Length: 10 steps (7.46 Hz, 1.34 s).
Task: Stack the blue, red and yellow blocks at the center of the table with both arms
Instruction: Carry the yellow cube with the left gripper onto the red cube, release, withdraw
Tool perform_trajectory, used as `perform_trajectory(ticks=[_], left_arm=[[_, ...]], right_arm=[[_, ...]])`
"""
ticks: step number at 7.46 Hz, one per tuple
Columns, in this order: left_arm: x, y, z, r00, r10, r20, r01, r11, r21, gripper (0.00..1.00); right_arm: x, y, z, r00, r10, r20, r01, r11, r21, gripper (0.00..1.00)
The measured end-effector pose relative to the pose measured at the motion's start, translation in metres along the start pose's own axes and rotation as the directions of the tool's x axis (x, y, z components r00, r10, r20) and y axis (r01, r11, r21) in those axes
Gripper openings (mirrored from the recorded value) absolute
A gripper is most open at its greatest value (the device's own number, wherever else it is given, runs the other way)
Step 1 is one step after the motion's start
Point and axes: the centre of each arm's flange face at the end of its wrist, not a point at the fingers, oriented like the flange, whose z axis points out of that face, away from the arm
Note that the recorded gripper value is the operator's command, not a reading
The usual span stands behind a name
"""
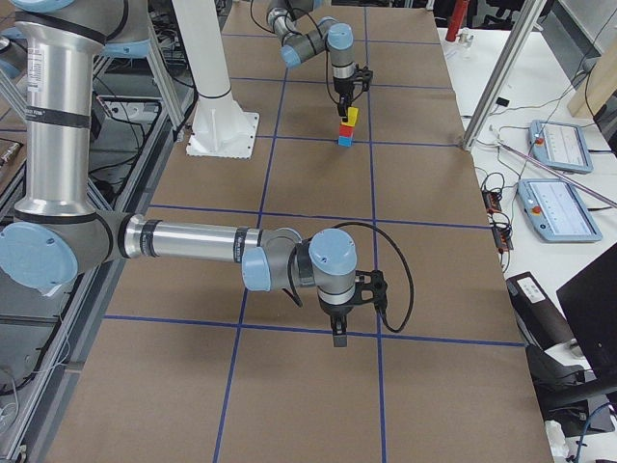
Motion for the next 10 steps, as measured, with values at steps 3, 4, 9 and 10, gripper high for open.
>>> perform_trajectory(ticks=[3, 4, 9, 10], left_arm=[[0.0012, 0.0022, 0.0006, 1.000, 0.002, -0.002, -0.002, 1.000, -0.002, 0.18], [0.0016, 0.0027, 0.0003, 1.000, 0.003, -0.003, -0.003, 1.000, -0.002, 0.32], [0.0031, 0.0047, -0.0003, 1.000, 0.007, -0.005, -0.007, 1.000, 0.000, 0.99], [0.0036, 0.0052, -0.0006, 1.000, 0.008, -0.006, -0.008, 1.000, 0.001, 0.99]], right_arm=[[-0.0001, -0.0002, -0.0001, 1.000, 0.000, 0.000, 0.000, 1.000, 0.000, 1.00], [-0.0001, -0.0002, -0.0001, 1.000, 0.000, 0.000, 0.000, 1.000, 0.000, 1.00], [-0.0001, -0.0002, -0.0001, 1.000, -0.001, 0.000, 0.001, 1.000, 0.001, 1.00], [-0.0001, -0.0002, -0.0001, 1.000, -0.001, 0.000, 0.001, 1.000, 0.001, 1.00]])
